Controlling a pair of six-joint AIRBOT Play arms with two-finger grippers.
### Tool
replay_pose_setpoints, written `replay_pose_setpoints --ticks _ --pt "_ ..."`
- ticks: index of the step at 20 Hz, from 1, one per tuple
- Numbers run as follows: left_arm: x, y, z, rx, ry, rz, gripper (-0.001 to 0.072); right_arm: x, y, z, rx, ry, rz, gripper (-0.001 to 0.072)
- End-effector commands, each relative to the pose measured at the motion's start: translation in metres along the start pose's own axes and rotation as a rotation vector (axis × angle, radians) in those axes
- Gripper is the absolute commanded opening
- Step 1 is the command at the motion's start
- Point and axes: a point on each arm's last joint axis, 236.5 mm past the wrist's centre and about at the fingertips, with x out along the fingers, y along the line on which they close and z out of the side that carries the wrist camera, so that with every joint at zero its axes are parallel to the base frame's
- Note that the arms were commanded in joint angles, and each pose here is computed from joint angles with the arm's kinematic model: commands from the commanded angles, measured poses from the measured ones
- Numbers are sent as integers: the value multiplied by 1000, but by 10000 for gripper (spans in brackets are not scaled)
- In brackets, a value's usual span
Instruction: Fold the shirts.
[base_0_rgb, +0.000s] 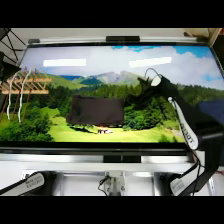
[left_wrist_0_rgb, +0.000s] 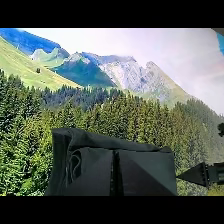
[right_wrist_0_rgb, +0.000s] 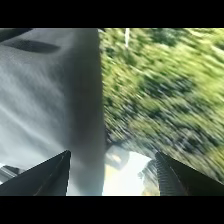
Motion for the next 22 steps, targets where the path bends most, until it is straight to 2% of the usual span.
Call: replay_pose_setpoints --ticks 1,4,5,6,7,8,9,11,13,16,22 --pt "0 0 0 2 0 0 31 31 23 1 -25 6 91 642" --pt "0 0 0 2 0 0 31 49 41 -3 -16 28 162 639" --pt "0 0 0 2 0 0 31 51 49 -2 -25 22 201 563" --pt "0 0 0 2 1 0 31 49 61 1 -58 4 246 410" --pt "0 0 0 2 1 0 31 44 74 5 -96 -22 300 220" --pt "0 0 0 2 1 0 31 37 87 11 -126 -51 354 106" --pt "0 0 0 2 1 0 31 26 100 17 -150 -77 415 70" --pt "0 0 0 2 1 0 31 -12 126 29 -188 -107 545 70" --pt "1 1 -1 -1 5 0 31 -58 131 39 -231 -127 568 69" --pt "3 2 -3 -4 16 -3 31 -132 96 58 -226 -225 407 69" --pt "3 1 -5 -3 25 -6 31 -312 -24 47 10 -530 130 69"
